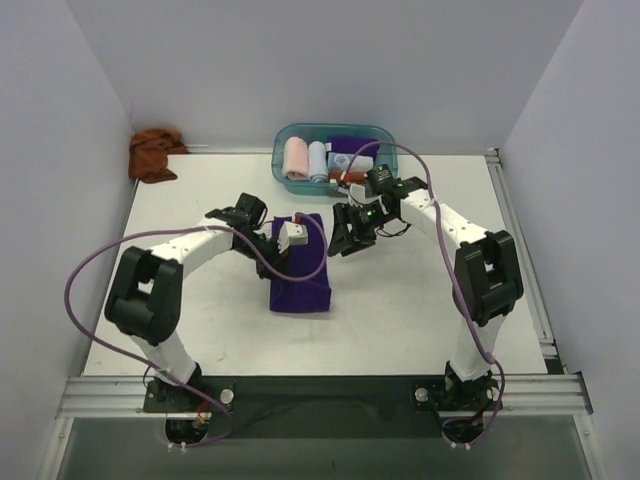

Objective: Roll the towels
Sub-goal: Roll the towel

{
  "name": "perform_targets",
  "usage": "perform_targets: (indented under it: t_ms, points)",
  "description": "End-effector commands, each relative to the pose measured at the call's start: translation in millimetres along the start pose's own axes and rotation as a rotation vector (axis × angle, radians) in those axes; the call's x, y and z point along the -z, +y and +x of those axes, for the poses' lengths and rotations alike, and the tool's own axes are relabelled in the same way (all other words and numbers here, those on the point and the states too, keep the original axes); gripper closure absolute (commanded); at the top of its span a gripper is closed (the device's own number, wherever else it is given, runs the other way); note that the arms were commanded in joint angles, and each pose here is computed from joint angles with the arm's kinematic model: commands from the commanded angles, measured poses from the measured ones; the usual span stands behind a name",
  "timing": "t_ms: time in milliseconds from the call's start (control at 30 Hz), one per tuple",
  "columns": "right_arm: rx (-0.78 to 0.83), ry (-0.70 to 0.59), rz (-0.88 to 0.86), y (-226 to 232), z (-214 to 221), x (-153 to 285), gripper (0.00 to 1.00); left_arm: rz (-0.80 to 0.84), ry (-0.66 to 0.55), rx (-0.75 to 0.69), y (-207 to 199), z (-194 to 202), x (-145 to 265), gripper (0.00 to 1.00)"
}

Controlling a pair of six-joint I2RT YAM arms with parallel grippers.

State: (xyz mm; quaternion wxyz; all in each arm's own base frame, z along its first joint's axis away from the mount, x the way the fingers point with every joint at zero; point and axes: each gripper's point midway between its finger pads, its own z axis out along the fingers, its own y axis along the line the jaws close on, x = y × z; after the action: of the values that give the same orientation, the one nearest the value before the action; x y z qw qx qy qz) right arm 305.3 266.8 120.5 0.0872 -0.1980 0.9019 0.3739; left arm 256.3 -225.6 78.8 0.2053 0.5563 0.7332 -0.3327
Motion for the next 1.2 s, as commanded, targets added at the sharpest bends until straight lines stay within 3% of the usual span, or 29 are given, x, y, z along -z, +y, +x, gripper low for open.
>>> perform_targets:
  t_ms: [0,267,567,700,800,867,933,1033,1167]
  points:
    - [-0.010,0.000,-0.041,14.7,1.0,8.0,0.49,0.036,-0.058,0.101,18.7,-7.1,0.9,1.00]
    - [-0.093,0.023,-0.129,33.5,0.8,-10.1,0.56,0.025,-0.060,0.204,43.7,4.2,-10.6,0.97]
    - [-0.147,0.194,-0.120,20.4,46.0,-80.5,0.62,0.004,-0.074,0.282,55.1,15.9,-12.4,0.91]
    - [-0.171,0.212,-0.061,-3.1,58.9,-100.2,0.66,0.002,-0.090,0.261,50.2,15.2,-8.9,0.71]
    - [-0.176,0.218,0.010,-23.3,63.3,-108.5,0.70,-0.019,-0.103,0.235,42.2,19.3,-1.0,0.66]
    - [-0.177,0.220,0.042,-32.1,64.9,-110.5,0.71,-0.088,-0.136,0.158,38.4,11.5,16.8,0.59]
    - [-0.169,0.220,0.051,-34.2,64.6,-109.7,0.71,-0.160,-0.133,0.065,30.6,24.9,21.8,0.45]
    - [-0.143,0.221,0.069,-33.5,64.9,-105.7,0.71,-0.311,-0.119,-0.177,17.1,19.7,40.8,0.33]
    - [-0.116,0.217,0.077,-28.9,61.1,-100.5,0.70,-0.381,-0.009,-0.434,3.0,22.1,26.1,0.31]
